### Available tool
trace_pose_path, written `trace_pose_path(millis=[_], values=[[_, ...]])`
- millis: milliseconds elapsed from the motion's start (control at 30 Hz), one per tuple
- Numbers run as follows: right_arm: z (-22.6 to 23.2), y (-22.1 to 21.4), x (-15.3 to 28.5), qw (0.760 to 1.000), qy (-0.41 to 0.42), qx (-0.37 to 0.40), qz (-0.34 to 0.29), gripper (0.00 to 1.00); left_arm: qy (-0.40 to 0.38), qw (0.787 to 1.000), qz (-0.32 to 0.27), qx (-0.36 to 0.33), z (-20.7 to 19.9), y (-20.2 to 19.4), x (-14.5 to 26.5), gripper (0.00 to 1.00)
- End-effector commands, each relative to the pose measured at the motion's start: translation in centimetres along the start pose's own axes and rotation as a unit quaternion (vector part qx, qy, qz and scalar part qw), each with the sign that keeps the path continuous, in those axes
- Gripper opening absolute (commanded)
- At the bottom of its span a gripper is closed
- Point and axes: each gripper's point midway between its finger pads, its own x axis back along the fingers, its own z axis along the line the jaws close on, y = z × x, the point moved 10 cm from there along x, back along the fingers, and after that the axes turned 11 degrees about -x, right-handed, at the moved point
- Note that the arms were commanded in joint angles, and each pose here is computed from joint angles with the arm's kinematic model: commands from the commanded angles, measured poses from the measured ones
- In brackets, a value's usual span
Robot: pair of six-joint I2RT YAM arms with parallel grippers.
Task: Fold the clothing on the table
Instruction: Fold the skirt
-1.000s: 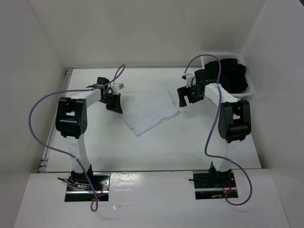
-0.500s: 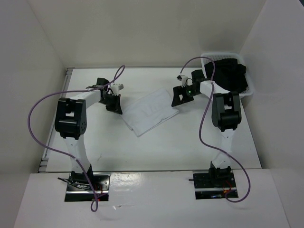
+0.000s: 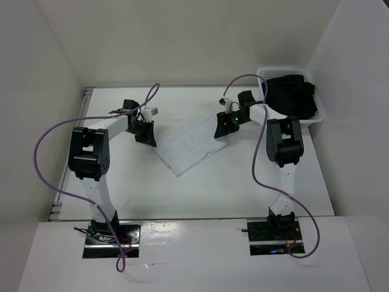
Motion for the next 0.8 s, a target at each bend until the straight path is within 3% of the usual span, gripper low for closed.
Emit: trace_pose_path(millis=[0,300,433,600,767], values=[[-0.1,-0.1,-1.3,1.000,0.013,0.000,0.012,0.66,-0.014,1.000,-0.012,-0.016,-0.7,0.3,1.2,0.00],[-0.5,-0.3,-1.6,1.000,-0.002,-0.003,0.016,0.25,-0.021,1.000,-0.006,-0.012,-0.6,0.0,0.7,0.00],[0.0,0.2,-0.8,1.000,-0.021,-0.005,0.006,0.01,-0.023,1.000,-0.002,-0.009,-0.5,-0.2,0.4,0.00],[3.4,2.4,1.1,0.996,-0.071,0.044,-0.036,0.00,-0.027,1.000,0.007,-0.005,-0.4,-0.1,-0.5,0.00],[9.1,3.8,2.5,0.972,-0.179,0.121,-0.097,0.00,-0.033,0.999,0.015,-0.005,-0.7,0.1,-1.5,0.00]])
